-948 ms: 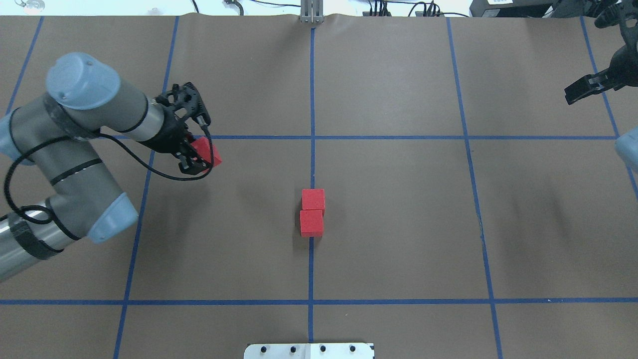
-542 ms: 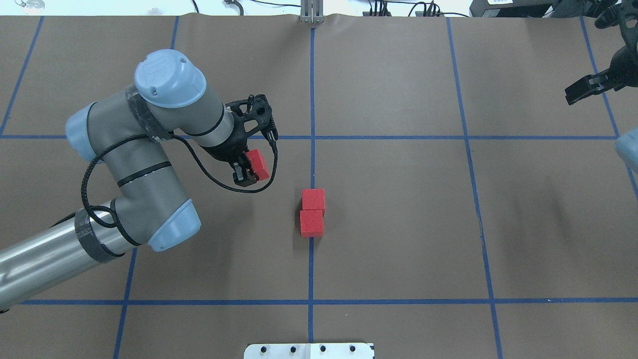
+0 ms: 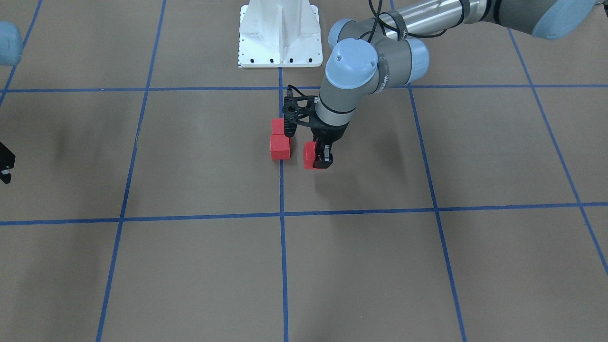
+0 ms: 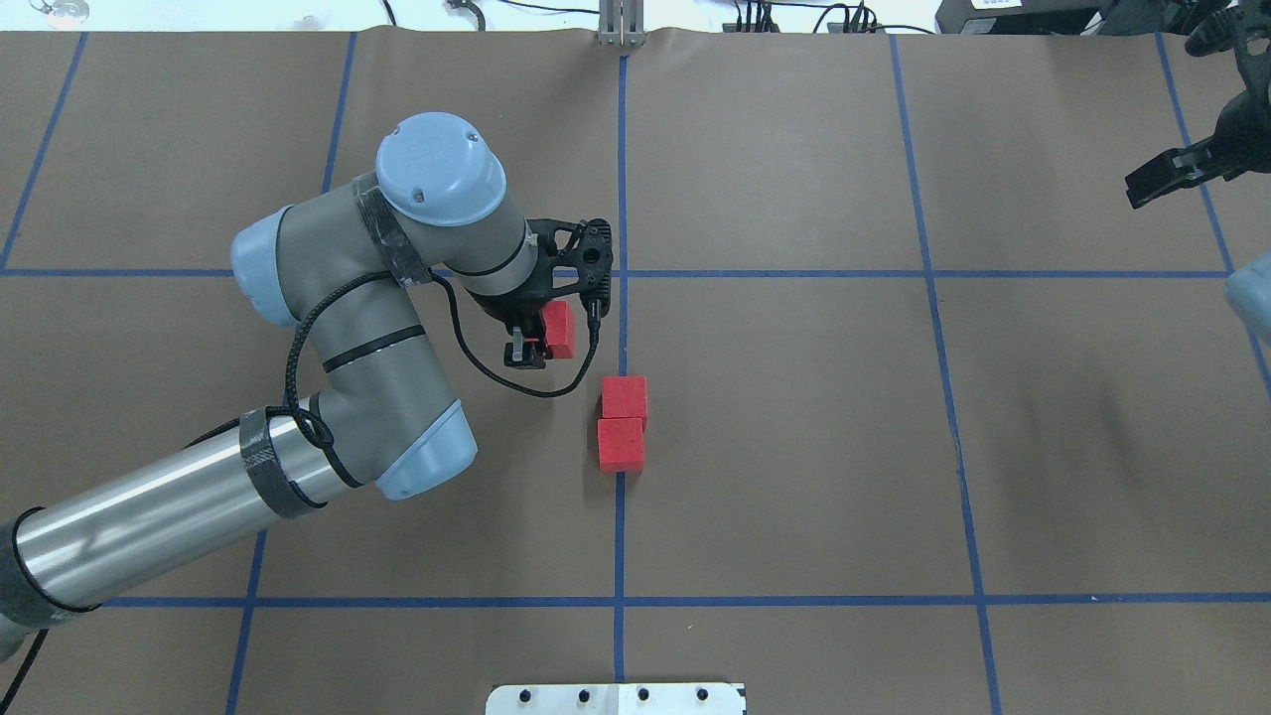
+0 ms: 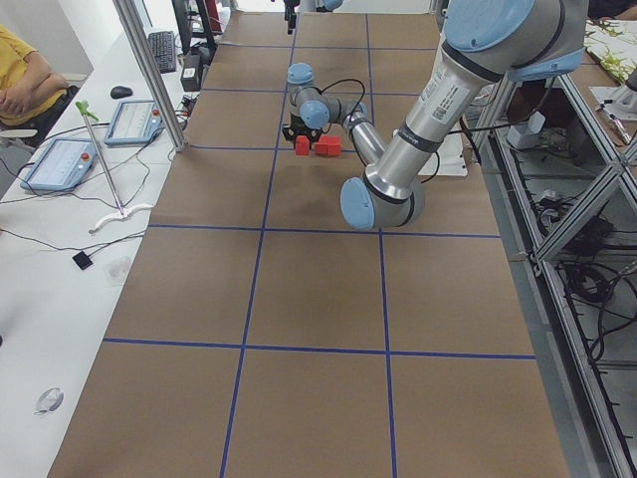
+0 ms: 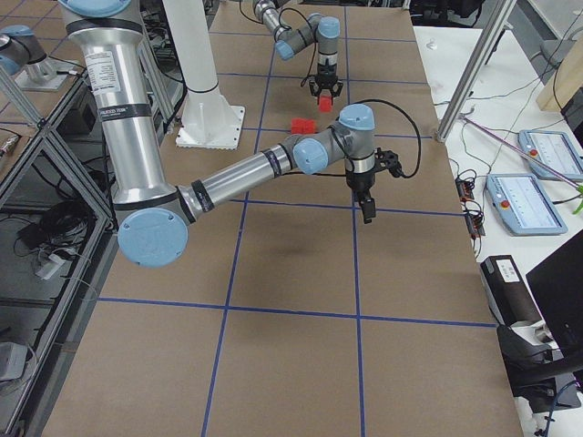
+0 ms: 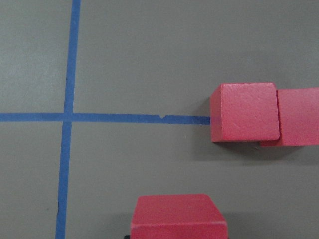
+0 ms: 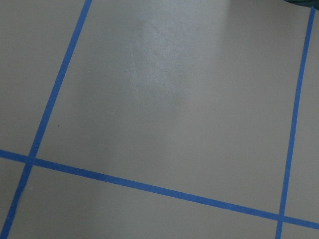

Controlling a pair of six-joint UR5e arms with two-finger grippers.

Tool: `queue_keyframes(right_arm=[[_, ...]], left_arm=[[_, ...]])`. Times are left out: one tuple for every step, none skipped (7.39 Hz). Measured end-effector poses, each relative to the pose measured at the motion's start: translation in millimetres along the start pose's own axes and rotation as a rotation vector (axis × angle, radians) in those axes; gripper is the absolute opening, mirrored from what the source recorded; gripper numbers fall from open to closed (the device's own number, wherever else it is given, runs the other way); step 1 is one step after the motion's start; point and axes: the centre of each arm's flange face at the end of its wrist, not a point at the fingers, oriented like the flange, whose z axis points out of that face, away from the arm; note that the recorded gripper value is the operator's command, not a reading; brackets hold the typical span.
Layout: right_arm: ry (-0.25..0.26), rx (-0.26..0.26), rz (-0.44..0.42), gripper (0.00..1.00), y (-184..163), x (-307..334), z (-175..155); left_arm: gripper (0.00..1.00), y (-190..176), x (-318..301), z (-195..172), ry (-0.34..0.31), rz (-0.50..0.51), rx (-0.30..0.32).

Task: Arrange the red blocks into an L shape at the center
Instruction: 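Carry the red cube with the left gripper toward the center pair, then lower the cube beside the nearer center cube, forming an L, release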

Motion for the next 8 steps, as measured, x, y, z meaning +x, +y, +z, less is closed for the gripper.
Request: queue_keyframes(right_arm=[[0.000, 0.000, 0.000, 1.00, 0, 0, 0], [0.000, 0.000, 0.000, 1.00, 0, 0, 0], [0.000, 0.000, 0.000, 1.00, 0, 0, 0], [-0.001, 0.000, 0.000, 1.00, 0, 0, 0], [0.000, 0.000, 0.001, 1.00, 0, 0, 0], [0.000, 0.000, 0.000, 1.00, 0, 0, 0], [0.000, 0.000, 0.000, 1.00, 0, 0, 0], [0.000, 0.000, 0.000, 1.00, 0, 0, 0]], left_arm=[[0.00, -5, 7, 7, 0.001, 0.013, -0.010], [0.00, -7, 14, 14, 0.007, 0.017, -0.027], [0.00, -8, 20, 19, 0.021, 0.009, -0.057], [0.00, -9, 24, 21, 0.034, -0.003, -0.085], [0.00, -11, 29, 24, 0.042, -0.017, -0.100], [0.00, -15, 37, 29, 0.046, -0.030, -0.109], [0.00, -19, 45, 34, 0.048, -0.042, -0.113], [0.00, -22, 52, 39, 0.053, -0.056, -0.115]])
